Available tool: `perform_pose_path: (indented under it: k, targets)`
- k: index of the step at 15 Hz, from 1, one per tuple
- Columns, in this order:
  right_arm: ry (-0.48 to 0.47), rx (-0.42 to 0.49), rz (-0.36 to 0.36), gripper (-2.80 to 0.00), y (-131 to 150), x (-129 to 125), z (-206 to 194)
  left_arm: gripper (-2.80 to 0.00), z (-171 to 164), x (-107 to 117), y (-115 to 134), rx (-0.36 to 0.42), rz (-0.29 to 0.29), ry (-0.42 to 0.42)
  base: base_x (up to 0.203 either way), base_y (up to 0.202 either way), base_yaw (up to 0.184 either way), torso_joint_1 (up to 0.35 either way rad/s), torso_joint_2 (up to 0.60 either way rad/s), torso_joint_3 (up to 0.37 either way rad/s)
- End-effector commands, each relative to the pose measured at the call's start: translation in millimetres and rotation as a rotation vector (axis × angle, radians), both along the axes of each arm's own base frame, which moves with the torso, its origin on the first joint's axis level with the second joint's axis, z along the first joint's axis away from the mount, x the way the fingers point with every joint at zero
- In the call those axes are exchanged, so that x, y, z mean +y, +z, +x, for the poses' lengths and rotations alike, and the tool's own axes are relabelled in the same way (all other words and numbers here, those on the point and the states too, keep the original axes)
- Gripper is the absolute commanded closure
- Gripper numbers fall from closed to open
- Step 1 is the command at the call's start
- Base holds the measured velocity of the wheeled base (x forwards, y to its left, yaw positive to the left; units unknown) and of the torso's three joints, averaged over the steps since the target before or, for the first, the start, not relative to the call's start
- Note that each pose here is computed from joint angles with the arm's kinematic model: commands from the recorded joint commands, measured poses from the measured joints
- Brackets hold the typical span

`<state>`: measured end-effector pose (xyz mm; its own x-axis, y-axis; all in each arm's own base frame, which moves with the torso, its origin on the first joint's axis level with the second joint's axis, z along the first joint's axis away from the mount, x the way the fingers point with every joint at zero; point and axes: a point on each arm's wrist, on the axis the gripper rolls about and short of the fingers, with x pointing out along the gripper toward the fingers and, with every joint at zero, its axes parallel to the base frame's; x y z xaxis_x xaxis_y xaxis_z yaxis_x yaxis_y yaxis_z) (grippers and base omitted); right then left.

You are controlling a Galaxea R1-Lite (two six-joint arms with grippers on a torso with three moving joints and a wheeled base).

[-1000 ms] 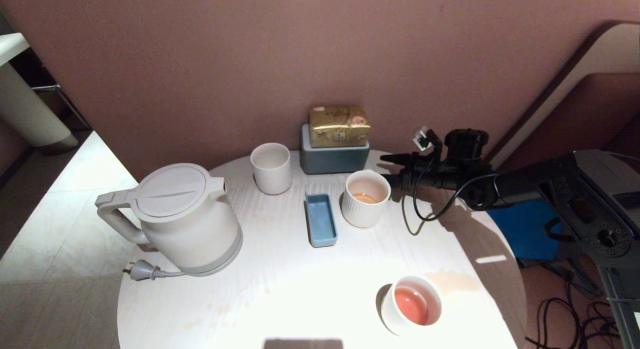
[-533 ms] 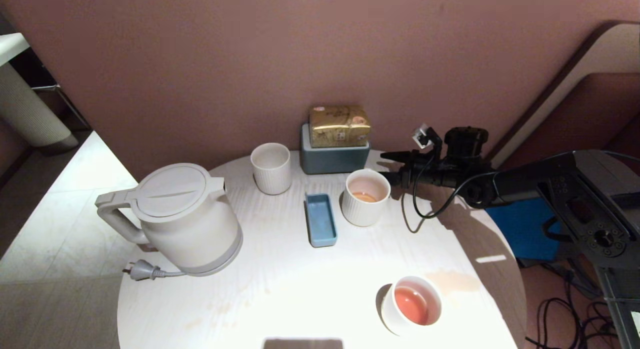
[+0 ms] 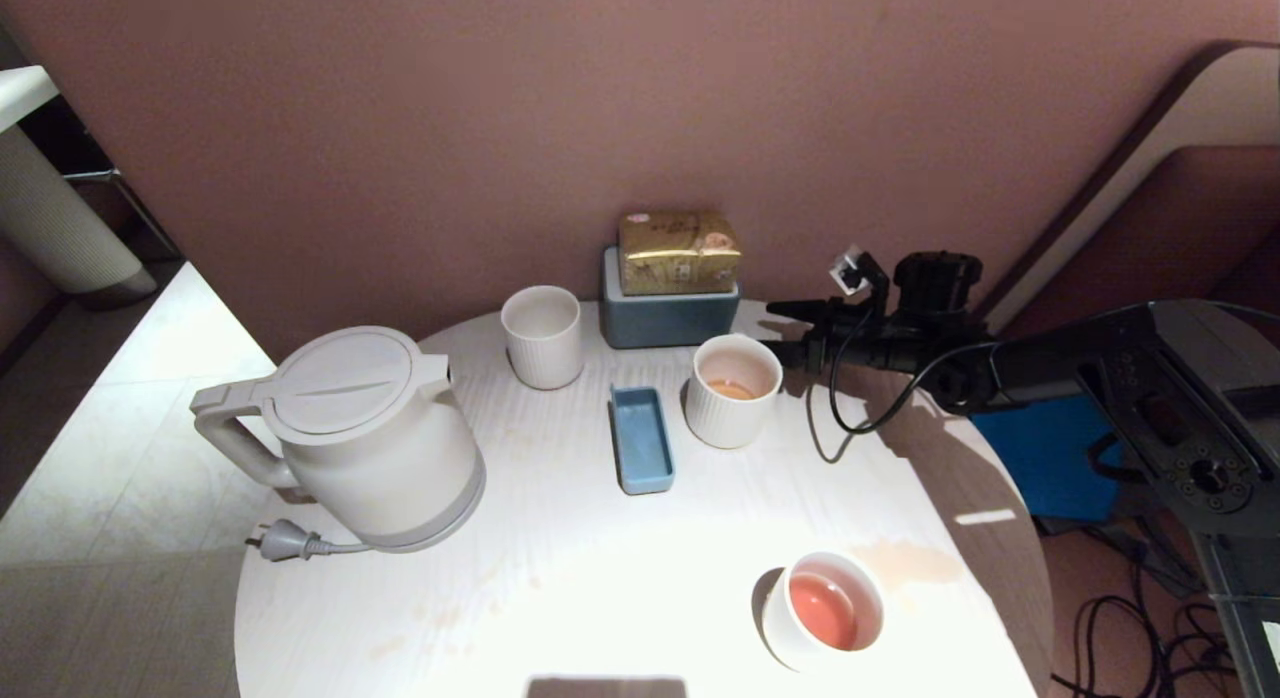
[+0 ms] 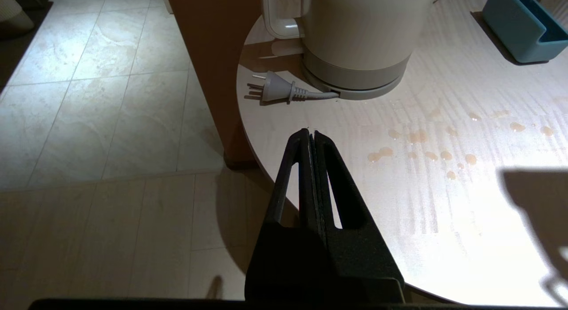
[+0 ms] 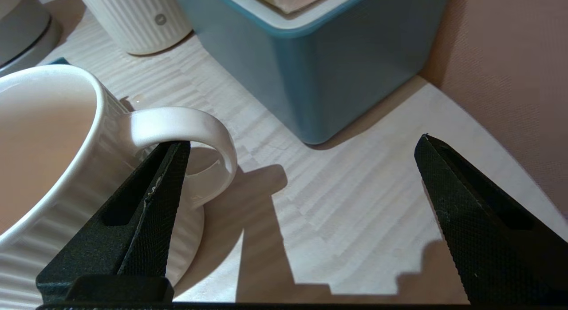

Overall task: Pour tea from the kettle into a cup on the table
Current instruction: Pick up the cup

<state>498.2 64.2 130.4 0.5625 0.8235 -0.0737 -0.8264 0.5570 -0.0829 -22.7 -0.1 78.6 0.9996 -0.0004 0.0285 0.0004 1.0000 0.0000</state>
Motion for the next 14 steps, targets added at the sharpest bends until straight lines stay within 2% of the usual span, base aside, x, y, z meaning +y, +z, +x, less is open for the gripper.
perform_pose_path:
  k: [1,14]
  targets:
    - [0.002,-0.007,0.0,-2.8,-0.5,-1.5,1.5,0.0,0.0,0.0,0.0,-0.001,0.0,0.0,0.0,0.0,0.0,0.0,0.0,0.0]
    - [-0.051,-0.021,-0.004,-2.8,2.0,-10.3,4.5,0.0,0.0,0.0,0.0,-0.001,0.0,0.0,0.0,0.0,0.0,0.0,0.0,0.0]
